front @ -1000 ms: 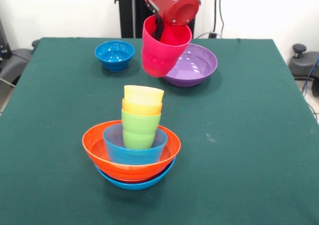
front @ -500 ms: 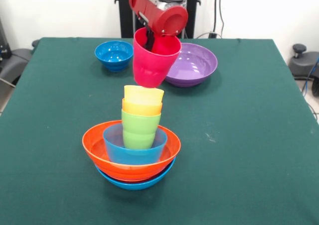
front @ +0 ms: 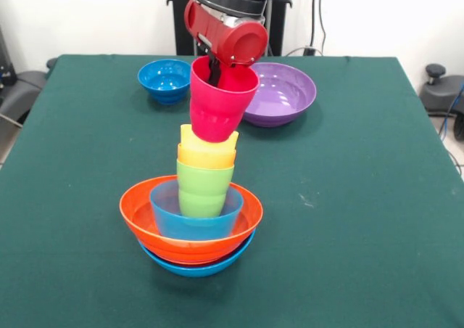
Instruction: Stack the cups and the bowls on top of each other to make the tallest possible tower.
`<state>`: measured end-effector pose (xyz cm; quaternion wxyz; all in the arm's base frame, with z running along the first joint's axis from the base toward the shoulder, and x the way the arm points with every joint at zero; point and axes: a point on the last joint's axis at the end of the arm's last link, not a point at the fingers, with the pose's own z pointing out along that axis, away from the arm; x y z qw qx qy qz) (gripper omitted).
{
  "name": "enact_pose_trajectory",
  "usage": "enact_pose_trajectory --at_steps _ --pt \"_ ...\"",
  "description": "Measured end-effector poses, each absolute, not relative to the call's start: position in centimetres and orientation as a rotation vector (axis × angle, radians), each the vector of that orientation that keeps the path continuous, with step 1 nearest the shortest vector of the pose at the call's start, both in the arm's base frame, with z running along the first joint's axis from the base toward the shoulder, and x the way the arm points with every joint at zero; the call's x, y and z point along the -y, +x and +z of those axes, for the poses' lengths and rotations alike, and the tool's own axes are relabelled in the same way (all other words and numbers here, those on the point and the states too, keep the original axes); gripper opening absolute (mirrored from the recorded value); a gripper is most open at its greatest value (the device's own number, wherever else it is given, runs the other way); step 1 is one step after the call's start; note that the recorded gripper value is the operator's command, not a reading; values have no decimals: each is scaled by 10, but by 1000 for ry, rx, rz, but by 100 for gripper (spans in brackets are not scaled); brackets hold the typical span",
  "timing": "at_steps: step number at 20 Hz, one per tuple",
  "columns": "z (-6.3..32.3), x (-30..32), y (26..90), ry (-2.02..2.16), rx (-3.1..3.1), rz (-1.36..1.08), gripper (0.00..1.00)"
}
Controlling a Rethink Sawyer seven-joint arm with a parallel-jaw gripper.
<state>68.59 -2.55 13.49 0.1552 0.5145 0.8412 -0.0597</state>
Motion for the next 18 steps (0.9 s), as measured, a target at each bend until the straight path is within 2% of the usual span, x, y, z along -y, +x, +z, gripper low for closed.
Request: enact_pose_trajectory --at_steps 18 --pt "122 23 676 1397 -2426 -164 0"
